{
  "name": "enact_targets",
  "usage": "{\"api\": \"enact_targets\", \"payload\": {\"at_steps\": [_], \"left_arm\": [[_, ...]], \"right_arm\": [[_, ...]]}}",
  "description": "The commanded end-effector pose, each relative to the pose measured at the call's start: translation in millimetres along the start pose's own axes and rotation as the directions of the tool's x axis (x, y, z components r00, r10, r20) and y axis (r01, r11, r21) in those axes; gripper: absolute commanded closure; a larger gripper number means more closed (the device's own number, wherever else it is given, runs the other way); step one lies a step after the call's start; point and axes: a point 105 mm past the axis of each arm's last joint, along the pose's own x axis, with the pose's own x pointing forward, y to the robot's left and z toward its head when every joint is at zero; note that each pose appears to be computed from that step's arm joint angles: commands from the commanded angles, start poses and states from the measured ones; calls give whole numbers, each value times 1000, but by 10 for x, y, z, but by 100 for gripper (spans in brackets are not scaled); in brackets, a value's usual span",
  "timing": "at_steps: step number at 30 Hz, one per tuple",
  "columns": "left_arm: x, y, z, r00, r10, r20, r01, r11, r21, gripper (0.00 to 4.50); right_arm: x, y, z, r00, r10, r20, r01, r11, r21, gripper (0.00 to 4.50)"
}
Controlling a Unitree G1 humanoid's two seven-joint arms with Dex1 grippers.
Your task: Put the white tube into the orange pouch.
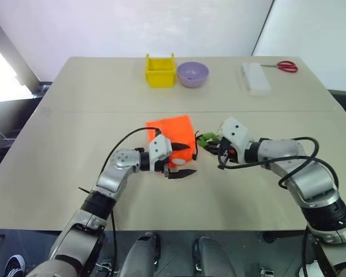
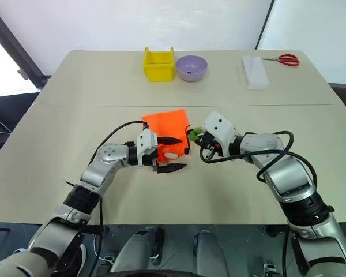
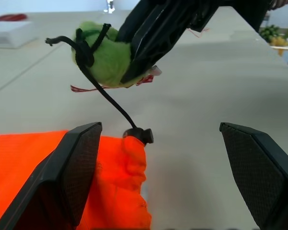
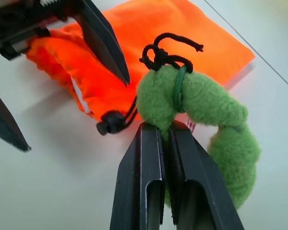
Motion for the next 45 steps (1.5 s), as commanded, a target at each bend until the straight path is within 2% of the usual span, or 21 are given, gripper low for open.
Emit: {"api": "enact_targets", "payload": {"at_steps": [1, 9, 22, 25, 31, 32, 39, 43, 45], "left_arm": [[50, 3, 6, 999, -50, -15, 50, 998, 22, 30], [166, 195, -2, 999, -17, -41, 21, 997, 78, 30], [177, 255, -116, 997, -15, -79, 26, 989, 143, 30], [194, 245, -118, 998, -17, -65, 25, 990, 136, 114], [181, 269, -160, 998, 25, -50, -21, 996, 92, 410], [179, 260, -164, 998, 23, -50, -18, 995, 93, 430], [135, 285, -179, 998, 60, -21, -60, 998, -2, 430], [64, 318, -43, 994, 55, 92, -37, 981, -189, 430], [25, 315, -24, 995, 38, 95, -19, 981, -195, 430]], "right_arm": [[-18, 12, 164, 999, -15, 52, 18, 998, -54, 450], [72, 54, 146, 998, -16, 53, 19, 997, -68, 450], [108, 25, 154, 997, -57, 59, 62, 994, -89, 450], [111, 24, 165, 996, -64, 64, 70, 994, -89, 450], [130, 28, 193, 995, -71, 73, 78, 993, -92, 450], [133, 27, 196, 995, -72, 74, 79, 993, -92, 450], [138, -1, 218, 994, -82, 78, 90, 990, -109, 450], [143, -57, 310, 990, -99, 103, 112, 986, -123, 450], [155, -66, 336, 989, -100, 109, 114, 986, -125, 450]]}}
